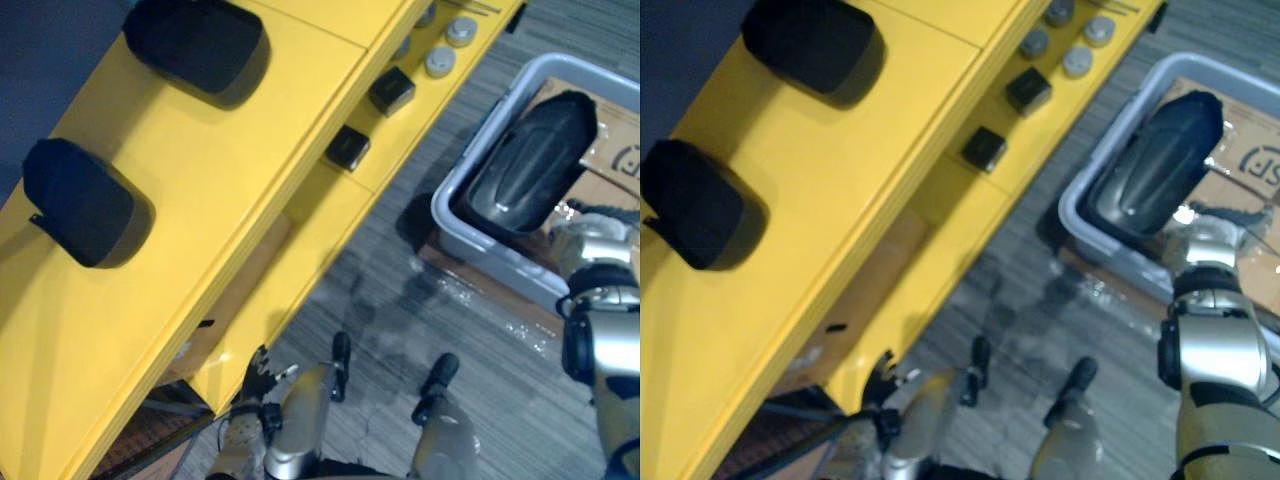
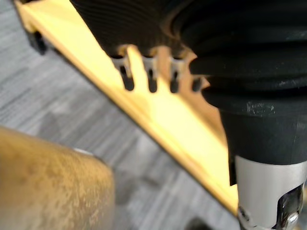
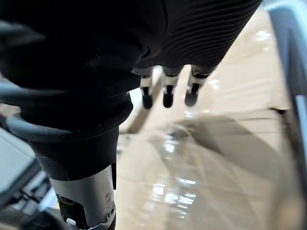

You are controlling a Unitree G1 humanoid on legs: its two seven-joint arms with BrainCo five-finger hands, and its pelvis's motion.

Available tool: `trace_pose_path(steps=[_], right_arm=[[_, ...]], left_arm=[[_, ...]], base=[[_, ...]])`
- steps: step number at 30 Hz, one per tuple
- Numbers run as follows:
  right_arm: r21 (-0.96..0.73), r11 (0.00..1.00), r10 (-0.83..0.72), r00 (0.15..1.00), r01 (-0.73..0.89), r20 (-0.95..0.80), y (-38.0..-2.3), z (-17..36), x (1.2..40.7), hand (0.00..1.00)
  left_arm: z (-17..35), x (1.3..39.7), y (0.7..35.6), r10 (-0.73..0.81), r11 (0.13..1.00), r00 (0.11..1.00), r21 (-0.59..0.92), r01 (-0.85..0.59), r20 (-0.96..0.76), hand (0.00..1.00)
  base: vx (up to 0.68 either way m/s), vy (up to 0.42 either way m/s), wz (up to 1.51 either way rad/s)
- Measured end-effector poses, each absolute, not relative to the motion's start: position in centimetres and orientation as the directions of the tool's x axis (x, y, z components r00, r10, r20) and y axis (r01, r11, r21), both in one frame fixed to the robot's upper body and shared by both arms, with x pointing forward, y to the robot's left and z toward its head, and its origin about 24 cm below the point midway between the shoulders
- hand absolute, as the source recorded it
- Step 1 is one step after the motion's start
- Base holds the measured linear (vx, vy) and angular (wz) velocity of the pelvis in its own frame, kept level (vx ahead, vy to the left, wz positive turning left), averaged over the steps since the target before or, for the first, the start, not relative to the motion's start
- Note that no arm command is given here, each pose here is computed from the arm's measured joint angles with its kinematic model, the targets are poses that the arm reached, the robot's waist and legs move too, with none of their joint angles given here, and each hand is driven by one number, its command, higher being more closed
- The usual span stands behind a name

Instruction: Walk over and take plastic housings, then place them on the shelf

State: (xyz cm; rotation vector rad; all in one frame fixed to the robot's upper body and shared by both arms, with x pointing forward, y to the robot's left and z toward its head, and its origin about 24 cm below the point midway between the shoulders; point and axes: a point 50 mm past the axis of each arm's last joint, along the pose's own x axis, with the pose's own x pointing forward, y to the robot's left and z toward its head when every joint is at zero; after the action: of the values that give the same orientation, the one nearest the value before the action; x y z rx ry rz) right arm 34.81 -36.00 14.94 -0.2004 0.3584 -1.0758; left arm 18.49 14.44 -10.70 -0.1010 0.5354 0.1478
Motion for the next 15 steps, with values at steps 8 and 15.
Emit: trace_pose_path(steps=[8,15], right_arm=[[-0.388,0.351,-0.935,0.345,0.852,-0.086,-38.3,16.9,33.6,0.00],[-0.327,0.198,-0.976,0.218,0.924,0.026,-38.2,19.8,33.5,0.00]], left_arm=[[-10.7,18.5,14.0,0.074,0.983,0.853,-0.108,-0.151,-0.516,0.00],[-10.6,18.6,14.0,0.060,0.982,0.861,-0.126,-0.142,-0.505,0.00]], base=[[0.00,0.011,0.11],[0.00,0.004,0.02]])
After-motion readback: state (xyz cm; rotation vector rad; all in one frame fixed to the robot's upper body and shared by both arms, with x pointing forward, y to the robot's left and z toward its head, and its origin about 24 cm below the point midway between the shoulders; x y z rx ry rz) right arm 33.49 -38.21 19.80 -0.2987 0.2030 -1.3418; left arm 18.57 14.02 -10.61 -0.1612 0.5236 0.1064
